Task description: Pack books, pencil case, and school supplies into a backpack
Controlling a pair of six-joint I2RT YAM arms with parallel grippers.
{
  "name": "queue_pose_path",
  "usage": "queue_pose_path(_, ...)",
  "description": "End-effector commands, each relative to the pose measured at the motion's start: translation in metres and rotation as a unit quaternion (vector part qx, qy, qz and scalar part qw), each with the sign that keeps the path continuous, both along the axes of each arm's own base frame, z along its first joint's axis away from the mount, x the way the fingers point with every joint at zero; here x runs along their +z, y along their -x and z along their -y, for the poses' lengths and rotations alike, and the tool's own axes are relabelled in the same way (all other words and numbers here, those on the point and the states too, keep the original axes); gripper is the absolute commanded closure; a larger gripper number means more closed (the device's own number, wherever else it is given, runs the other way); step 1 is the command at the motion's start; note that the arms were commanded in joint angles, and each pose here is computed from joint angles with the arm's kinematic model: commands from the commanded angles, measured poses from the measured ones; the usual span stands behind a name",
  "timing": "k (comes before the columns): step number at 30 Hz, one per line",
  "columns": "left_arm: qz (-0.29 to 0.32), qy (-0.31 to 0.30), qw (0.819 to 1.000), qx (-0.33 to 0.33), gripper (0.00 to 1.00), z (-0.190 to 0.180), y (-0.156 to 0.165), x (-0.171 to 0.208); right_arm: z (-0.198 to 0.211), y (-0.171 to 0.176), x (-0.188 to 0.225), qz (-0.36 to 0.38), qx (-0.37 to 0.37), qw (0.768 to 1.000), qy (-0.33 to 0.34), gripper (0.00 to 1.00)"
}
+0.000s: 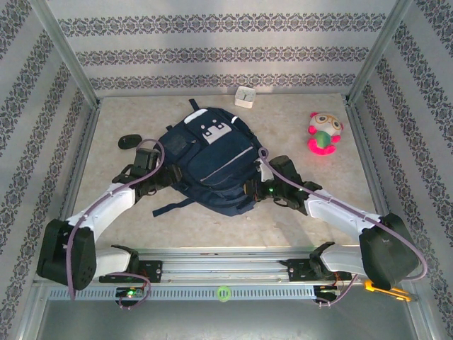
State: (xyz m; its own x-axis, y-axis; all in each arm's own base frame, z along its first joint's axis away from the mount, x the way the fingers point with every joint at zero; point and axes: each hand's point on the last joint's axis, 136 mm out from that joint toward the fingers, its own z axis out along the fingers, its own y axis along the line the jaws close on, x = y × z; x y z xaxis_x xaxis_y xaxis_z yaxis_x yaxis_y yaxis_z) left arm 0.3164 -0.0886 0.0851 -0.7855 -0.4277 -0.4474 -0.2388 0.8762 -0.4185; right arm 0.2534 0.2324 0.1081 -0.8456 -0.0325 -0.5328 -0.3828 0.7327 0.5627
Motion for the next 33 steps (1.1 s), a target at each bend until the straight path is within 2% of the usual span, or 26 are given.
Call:
queue_pose_path(1, 0.046, 0.052, 0.997, 0.043, 0.32, 0.007, -0.033, 0.012, -0.005, 0.002, -0.004, 0.012, 0.012, 1.000, 0.010, 1.00)
queue_pose_path(9, 0.070, 0.066, 0.995, 0.006, 0.33, 0.028, -0.093, 0.005, -0.022, 0.016, -0.006, 0.012, 0.032, 0.999, 0.012, 1.00)
queue_pose_path(16, 0.083, 0.049, 0.994, -0.043, 0.32, 0.047, -0.149, 0.006, -0.035, 0.025, -0.008, 0.012, 0.032, 0.999, 0.007, 1.00)
queue_pose_path(19, 0.113, 0.024, 0.990, -0.080, 0.30, 0.050, -0.152, 0.026, -0.034, 0.024, -0.007, 0.018, 0.030, 0.999, 0.009, 1.00)
queue_pose_path(23, 0.173, -0.050, 0.971, -0.158, 0.29, 0.048, -0.129, 0.062, -0.031, 0.022, -0.007, 0.020, 0.033, 0.999, 0.010, 1.00)
queue_pose_path(25, 0.217, -0.086, 0.945, -0.227, 0.29, 0.055, -0.108, 0.081, -0.031, 0.021, -0.008, 0.018, 0.038, 0.999, 0.008, 1.00)
queue_pose_path(27, 0.263, -0.111, 0.903, -0.321, 0.30, 0.073, -0.079, 0.093, -0.030, 0.019, -0.007, 0.016, 0.040, 0.999, 0.004, 1.00)
queue_pose_path(28, 0.285, -0.124, 0.877, -0.367, 0.30, 0.082, -0.065, 0.097, -0.029, 0.019, -0.007, 0.015, 0.040, 0.999, 0.003, 1.00)
queue_pose_path(30, 0.318, -0.154, 0.812, -0.465, 0.31, 0.104, -0.033, 0.099, -0.029, 0.018, -0.005, 0.017, 0.042, 0.999, 0.000, 1.00)
queue_pose_path(33, 0.325, -0.190, 0.721, -0.582, 0.28, 0.135, 0.005, 0.086, -0.029, 0.016, -0.002, 0.019, 0.044, 0.999, -0.004, 1.00)
